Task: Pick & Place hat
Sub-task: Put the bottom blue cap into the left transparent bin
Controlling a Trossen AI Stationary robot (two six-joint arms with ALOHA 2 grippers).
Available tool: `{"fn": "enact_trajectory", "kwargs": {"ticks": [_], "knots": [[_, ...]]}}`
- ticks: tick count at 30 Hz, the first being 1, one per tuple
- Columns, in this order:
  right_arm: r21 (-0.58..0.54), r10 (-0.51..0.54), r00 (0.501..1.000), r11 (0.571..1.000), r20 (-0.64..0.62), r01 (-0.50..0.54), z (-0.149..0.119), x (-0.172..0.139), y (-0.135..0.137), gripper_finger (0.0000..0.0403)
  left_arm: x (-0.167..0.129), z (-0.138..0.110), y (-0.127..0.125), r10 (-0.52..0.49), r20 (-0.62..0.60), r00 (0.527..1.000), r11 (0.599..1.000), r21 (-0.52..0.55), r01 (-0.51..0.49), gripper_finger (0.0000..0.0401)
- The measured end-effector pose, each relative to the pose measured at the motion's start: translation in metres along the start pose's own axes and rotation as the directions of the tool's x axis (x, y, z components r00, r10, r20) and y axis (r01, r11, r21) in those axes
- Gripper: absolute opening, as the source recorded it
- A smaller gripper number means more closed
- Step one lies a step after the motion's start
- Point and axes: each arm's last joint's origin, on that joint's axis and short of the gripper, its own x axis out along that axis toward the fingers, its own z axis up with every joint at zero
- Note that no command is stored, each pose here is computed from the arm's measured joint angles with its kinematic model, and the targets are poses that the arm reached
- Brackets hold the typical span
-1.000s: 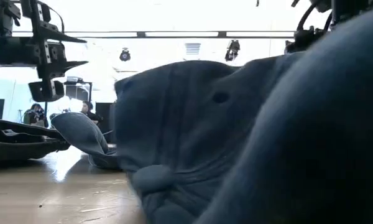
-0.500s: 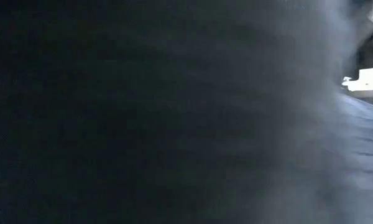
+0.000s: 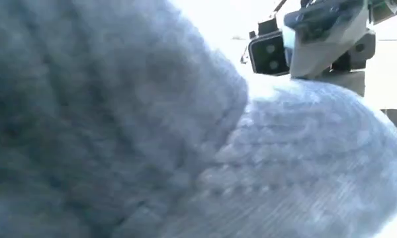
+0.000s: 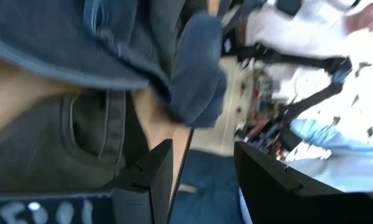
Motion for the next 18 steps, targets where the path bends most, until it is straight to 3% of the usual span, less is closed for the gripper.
{"fn": "enact_trajectory", "kwargs": {"ticks": [6, 11, 18], "knots": [[0.022, 0.000, 1.000, 1.000, 0.024, -0.001, 0.014, 0.015, 0.004, 0.0105, 0.013, -0.006, -0.022, 0.041, -0.069, 0.997, 0.981, 0.191, -0.027, 0.0163], [0.033, -0.015, 0.998, 0.999, 0.062, 0.013, 0.022, 0.013, 0.005, 0.0146, 0.029, -0.009, -0.046, 0.086, -0.098, 0.991, 0.914, 0.403, -0.040, 0.0163], [0.070, -0.023, 0.996, 0.997, 0.087, 0.017, 0.026, 0.011, 0.003, 0.0171, 0.065, -0.010, -0.061, 0.199, -0.178, 0.964, 0.816, 0.574, -0.063, 0.0163]]}}
